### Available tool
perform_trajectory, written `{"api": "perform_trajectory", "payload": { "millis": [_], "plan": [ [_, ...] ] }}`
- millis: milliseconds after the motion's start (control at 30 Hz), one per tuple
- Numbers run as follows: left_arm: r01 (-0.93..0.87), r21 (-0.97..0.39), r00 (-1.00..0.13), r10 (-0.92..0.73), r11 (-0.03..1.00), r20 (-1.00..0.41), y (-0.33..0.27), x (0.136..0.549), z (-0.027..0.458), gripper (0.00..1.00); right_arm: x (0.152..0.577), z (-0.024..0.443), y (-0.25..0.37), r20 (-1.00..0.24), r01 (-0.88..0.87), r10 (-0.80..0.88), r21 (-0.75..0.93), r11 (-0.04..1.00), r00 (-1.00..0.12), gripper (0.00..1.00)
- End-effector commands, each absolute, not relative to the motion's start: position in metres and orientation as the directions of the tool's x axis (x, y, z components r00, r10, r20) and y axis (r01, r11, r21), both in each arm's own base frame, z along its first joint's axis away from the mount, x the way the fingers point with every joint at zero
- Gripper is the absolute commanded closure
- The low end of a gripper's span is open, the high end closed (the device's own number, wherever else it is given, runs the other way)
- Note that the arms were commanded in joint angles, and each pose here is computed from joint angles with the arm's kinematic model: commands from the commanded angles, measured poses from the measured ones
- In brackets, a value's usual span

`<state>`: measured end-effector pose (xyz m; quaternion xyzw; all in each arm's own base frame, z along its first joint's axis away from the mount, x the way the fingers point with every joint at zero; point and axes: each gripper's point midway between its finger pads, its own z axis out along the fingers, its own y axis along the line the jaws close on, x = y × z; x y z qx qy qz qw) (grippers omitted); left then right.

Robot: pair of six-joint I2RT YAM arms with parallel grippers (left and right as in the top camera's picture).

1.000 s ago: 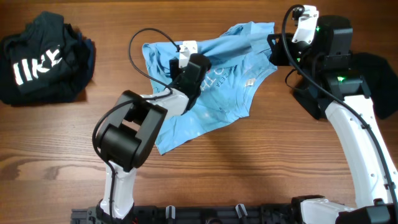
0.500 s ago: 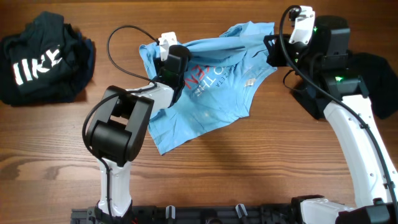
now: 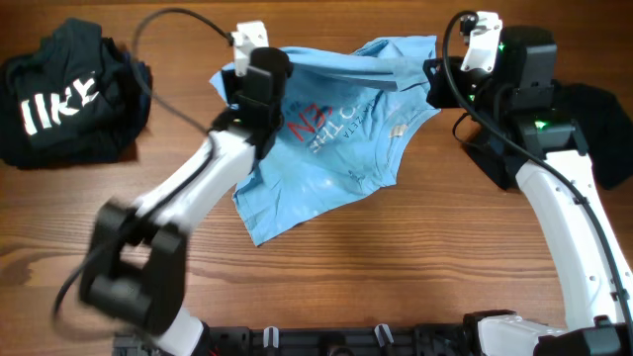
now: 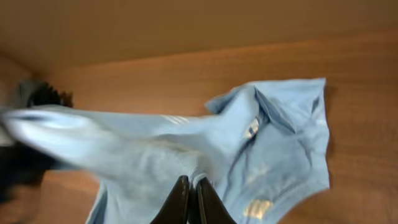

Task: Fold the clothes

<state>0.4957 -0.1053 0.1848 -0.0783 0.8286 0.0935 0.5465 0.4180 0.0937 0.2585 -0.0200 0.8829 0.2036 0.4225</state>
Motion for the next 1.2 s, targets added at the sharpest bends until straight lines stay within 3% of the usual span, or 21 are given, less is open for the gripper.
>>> {"api": "perform_trajectory", "payload": {
  "millis": [0, 267, 433, 600, 767, 1167],
  "plan": [
    [-0.226, 0.013, -0.299, -0.057, 0.974, -0.953, -0.091, 0.463, 0.269, 0.96, 0.413, 0.314, 0.082, -0.834, -0.23, 0.097, 0.259, 0.938, -0.542, 0.96],
    [-0.11, -0.088, -0.208, -0.109, 0.99, -0.972, -0.083, 0.397, 0.355, 0.96, 0.375, 0.386, 0.07, -0.878, -0.225, 0.06, 0.187, 0.956, -0.474, 0.96],
    [0.008, -0.171, -0.191, -0.166, 0.985, -0.967, -0.093, 0.371, 0.382, 0.96, 0.348, 0.422, 0.067, -0.894, -0.23, 0.061, 0.18, 0.957, -0.443, 0.96],
    [0.116, -0.206, -0.276, -0.167, 0.972, -0.947, -0.118, 0.334, 0.417, 0.96, 0.306, 0.464, 0.058, -0.916, -0.212, 0.066, 0.161, 0.964, -0.395, 0.96],
    [0.149, -0.222, -0.351, -0.158, 0.964, -0.923, -0.126, 0.304, 0.45, 0.96, 0.276, 0.478, 0.05, -0.912, -0.182, 0.067, 0.151, 0.972, -0.404, 0.96],
    [0.229, -0.205, -0.504, -0.064, 0.952, -0.861, -0.152, 0.266, 0.462, 0.96, 0.228, 0.485, 0.038, -0.888, -0.134, 0.062, 0.138, 0.981, -0.455, 0.96]
  ]
}}
